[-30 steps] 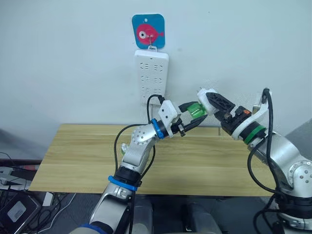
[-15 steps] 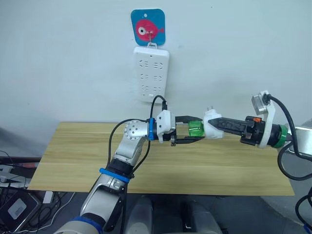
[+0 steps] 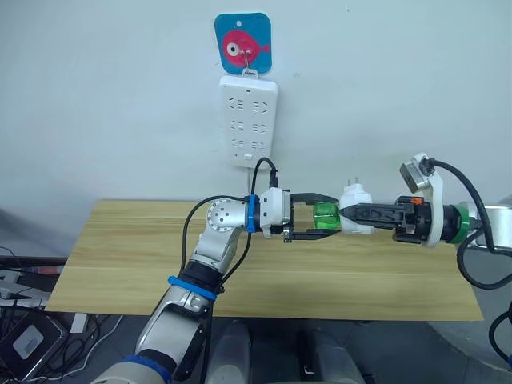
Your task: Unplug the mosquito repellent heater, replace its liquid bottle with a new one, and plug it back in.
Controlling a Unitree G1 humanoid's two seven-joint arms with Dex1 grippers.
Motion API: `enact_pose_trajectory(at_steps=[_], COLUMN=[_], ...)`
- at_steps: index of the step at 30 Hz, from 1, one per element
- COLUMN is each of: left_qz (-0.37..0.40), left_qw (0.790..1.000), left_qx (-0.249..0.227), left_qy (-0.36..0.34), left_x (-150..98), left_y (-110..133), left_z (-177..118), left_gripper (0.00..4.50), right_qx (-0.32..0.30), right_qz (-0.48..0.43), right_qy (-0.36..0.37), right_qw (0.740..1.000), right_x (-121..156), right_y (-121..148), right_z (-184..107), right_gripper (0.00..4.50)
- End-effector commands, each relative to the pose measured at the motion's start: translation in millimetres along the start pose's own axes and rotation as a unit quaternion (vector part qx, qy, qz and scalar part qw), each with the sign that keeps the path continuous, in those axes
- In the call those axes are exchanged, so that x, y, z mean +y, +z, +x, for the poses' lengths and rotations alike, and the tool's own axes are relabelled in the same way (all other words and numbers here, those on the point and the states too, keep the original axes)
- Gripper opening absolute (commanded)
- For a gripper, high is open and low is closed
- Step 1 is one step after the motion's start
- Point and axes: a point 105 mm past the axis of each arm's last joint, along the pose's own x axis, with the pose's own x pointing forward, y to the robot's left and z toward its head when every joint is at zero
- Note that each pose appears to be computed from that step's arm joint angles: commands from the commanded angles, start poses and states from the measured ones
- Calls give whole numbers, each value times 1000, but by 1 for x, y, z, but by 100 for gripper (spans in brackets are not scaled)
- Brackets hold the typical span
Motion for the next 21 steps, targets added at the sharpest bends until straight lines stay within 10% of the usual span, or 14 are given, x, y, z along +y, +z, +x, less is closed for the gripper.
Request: enact_pose_trajectory(at_steps=[1,5,11,14,18,21], left_qz=[14,6,-232,-380,-620,-674], left_qw=[1000,1000,973,925,782,736], left_qx=[-10,-9,-16,-11,-11,-14], left_qy=[-4,-5,12,-21,-62,-60], left_x=[-1,-1,7,-2,-4,-2], left_y=[6,5,8,12,12,5], left_z=[3,3,1,-3,-14,-13], left_gripper=[228,228,228,228,228,228], right_qx=[-6,-4,17,26,48,50], right_qz=[-14,-16,-43,-52,-65,-69], right_qy=[19,21,3,8,28,33], right_qw=[1000,1000,999,998,996,996], right_x=[11,12,17,21,29,31], right_y=[7,7,4,3,-1,-1], right_z=[-2,-2,-3,-4,-4,-3], right_gripper=[315,315,315,315,315,315])
